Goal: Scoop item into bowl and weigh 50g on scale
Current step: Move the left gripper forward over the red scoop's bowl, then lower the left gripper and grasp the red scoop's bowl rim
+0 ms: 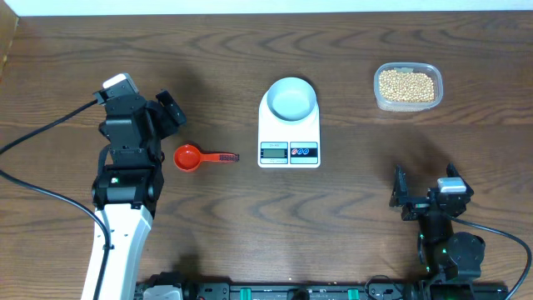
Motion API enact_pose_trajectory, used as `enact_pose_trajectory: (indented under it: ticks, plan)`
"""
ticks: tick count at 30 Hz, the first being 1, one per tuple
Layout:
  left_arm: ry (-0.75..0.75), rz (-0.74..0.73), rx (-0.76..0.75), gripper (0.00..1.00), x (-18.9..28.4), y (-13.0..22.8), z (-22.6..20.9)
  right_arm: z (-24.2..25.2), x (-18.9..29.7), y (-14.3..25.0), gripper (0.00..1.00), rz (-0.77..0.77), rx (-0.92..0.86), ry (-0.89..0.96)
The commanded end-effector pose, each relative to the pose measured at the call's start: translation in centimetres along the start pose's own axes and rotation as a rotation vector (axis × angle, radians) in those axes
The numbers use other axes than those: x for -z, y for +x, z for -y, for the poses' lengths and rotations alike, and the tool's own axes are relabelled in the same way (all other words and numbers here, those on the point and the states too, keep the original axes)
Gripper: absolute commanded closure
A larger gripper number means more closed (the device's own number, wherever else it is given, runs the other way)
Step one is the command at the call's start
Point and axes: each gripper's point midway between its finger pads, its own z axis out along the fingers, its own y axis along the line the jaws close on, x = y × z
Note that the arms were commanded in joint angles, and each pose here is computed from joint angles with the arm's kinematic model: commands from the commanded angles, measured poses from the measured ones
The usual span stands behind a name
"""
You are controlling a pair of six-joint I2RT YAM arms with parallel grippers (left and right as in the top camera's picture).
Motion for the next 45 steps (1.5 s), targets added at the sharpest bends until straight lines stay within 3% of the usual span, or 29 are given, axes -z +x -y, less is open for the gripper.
enact_pose_trajectory:
  ticks: [1,17,26,45]
  plan:
    - [0.014,0.023,0.021,0.04,0.4,-1.3,0.4,-0.2,0.0,0.0,0.01,0.000,0.009,-0.007]
    - [-0.079,-0.158,0.195,0.04,0.5,3.5,-1.5,-0.2,0.0,0.0,0.01,0.000,0.009,-0.007]
    - [-0.041,-0.189,0.196,0.04,0.3,4.1,-0.8,-0.2,0.0,0.0,0.01,0.000,0.009,-0.007]
    - [-0.182,-0.376,0.338,0.04,-3.7,9.8,-2.0,-0.2,0.0,0.0,0.01,0.000,0.009,-0.007]
